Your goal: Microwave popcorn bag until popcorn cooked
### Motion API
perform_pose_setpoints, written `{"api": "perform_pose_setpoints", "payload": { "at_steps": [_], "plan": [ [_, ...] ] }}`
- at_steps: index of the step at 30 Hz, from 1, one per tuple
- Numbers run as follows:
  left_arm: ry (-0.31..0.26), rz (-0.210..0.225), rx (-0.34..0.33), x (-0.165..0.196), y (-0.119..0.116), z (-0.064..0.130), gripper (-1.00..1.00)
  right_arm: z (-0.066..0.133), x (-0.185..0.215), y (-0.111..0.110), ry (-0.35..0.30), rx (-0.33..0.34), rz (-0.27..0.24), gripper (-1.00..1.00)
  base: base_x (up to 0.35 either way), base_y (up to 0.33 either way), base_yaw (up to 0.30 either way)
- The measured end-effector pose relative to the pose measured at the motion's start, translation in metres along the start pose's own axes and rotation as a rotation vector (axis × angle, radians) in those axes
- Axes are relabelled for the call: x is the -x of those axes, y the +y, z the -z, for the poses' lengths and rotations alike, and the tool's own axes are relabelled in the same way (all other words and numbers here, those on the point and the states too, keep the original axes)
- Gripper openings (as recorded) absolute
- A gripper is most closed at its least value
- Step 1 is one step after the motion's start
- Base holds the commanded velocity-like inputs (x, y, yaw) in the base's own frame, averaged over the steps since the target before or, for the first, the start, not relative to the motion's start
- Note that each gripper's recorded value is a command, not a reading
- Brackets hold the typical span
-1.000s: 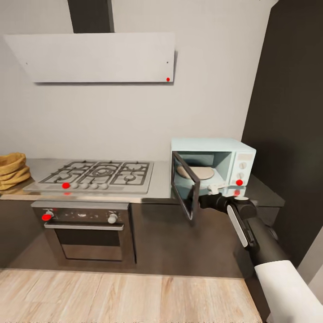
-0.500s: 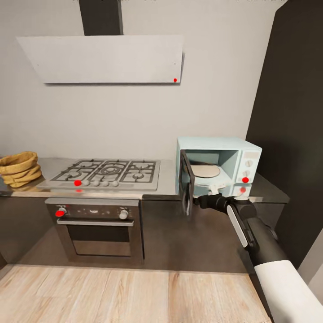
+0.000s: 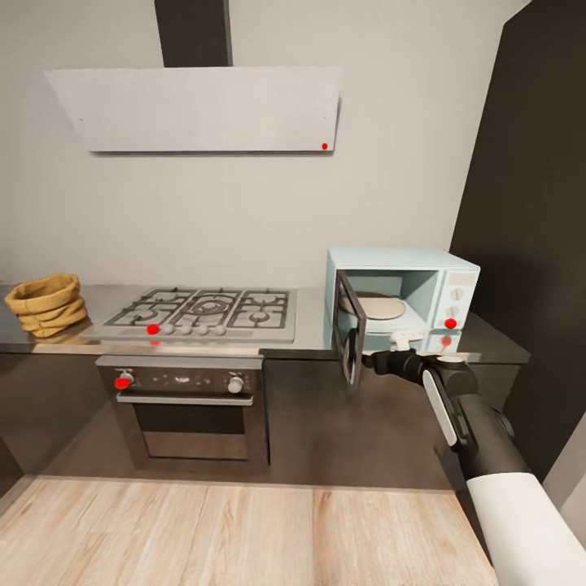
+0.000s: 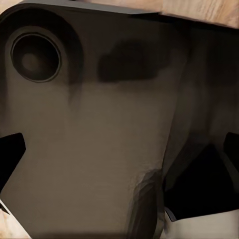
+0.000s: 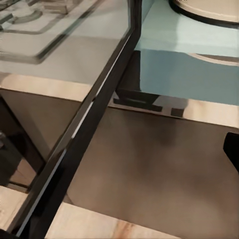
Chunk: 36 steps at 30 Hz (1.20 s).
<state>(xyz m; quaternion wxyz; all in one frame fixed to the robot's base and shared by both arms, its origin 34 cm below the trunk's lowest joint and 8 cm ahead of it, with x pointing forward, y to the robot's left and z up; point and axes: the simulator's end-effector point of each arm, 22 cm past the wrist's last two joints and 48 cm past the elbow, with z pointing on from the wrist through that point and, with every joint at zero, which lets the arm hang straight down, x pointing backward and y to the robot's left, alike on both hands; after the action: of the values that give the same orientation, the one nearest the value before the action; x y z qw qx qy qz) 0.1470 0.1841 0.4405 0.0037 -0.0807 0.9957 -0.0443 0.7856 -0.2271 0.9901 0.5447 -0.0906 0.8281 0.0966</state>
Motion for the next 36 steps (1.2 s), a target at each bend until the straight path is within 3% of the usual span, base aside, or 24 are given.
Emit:
{"api": "perform_pose_setpoints", "payload": {
  "at_steps": [9, 12, 18, 23, 31, 36],
  "plan": [
    [-0.001, 0.000, 0.000, 0.000, 0.000, 0.000, 1.00, 0.000, 0.001, 0.000, -0.001, -0.002, -0.003, 1.00, 0.000, 0.001, 0.000],
    [-0.001, 0.000, 0.000, 0.000, 0.000, 0.000, 1.00, -0.002, -0.005, 0.000, 0.019, -0.031, 0.059, 1.00, 0.000, 0.000, 0.000],
    [0.000, 0.000, 0.000, 0.000, 0.000, 0.000, 1.00, 0.008, -0.004, -0.048, 0.018, -0.154, 0.061, 1.00, 0.000, 0.000, 0.000],
    [-0.001, 0.000, 0.000, 0.000, 0.000, 0.000, 1.00, 0.005, -0.027, -0.076, 0.067, -0.194, 0.012, 1.00, 0.000, 0.000, 0.000],
    [-0.001, 0.000, 0.001, 0.001, 0.001, 0.000, 1.00, 0.002, -0.042, -0.083, 0.099, -0.204, -0.008, 1.00, 0.000, 0.000, 0.000],
    [-0.001, -0.001, 0.003, 0.001, 0.002, 0.000, 1.00, -0.011, -0.093, -0.092, 0.205, -0.210, -0.044, 1.00, 0.000, 0.000, 0.000]
  ]
}}
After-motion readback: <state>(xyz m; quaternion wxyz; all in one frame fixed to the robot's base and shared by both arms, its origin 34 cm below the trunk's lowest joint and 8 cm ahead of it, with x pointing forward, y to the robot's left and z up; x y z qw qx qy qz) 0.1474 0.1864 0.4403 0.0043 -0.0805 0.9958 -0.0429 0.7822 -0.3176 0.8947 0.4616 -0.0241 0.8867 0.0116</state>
